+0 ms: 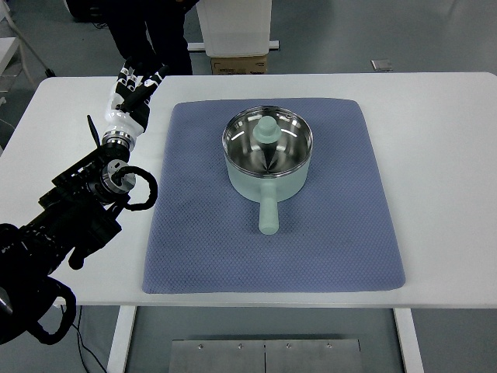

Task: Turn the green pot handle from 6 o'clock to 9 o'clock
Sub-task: 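Raise the left hand and swing it out over the table edge, then reach the left hand over the pot rim toward the handle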

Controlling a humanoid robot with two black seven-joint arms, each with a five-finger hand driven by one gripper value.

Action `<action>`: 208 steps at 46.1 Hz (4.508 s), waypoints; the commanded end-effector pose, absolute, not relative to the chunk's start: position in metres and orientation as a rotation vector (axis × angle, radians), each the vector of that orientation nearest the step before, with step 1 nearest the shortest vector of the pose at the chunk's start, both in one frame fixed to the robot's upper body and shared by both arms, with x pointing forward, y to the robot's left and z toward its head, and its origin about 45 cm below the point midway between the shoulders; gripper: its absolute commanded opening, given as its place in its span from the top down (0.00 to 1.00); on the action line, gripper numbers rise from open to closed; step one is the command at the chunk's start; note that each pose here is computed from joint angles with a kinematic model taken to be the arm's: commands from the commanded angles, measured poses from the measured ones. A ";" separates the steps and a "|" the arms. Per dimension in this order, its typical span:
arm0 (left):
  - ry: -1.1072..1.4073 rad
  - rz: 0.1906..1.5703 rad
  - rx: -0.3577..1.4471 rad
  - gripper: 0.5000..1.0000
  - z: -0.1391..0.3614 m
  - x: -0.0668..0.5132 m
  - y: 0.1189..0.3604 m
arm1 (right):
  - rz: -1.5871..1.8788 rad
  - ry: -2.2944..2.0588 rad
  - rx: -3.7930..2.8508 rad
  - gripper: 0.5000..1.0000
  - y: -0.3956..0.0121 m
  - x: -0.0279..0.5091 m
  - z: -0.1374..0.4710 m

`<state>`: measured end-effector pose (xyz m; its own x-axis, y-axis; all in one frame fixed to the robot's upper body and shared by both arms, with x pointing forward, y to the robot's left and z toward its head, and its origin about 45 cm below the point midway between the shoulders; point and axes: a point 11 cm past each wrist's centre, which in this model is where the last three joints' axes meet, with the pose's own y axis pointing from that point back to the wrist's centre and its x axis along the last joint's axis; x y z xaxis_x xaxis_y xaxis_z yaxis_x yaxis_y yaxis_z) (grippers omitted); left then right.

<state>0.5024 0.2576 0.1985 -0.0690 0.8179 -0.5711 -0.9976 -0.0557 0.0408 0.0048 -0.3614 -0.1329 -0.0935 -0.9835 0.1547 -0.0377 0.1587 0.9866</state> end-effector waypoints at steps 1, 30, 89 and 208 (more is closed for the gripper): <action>0.497 1.584 -0.465 0.00 0.199 0.503 0.258 | -1.135 -1.379 1.080 0.00 -0.361 0.005 -0.133; 0.309 1.524 -0.311 0.00 0.213 0.507 0.262 | -1.135 -1.379 1.080 0.00 -0.361 0.005 -0.133; -0.497 1.045 0.325 0.00 0.306 0.489 0.315 | -1.135 -1.379 1.080 0.00 -0.361 0.005 -0.133; -1.184 -0.123 0.406 0.00 0.316 0.352 0.126 | -1.135 -1.379 1.080 0.00 -0.361 0.005 -0.133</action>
<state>0.3530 0.1284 0.3187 0.3943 -0.2844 0.8739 -0.1270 0.9249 0.3584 0.0048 -0.3614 -0.1329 -0.0935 -0.9835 0.1546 -0.0377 0.1587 0.9866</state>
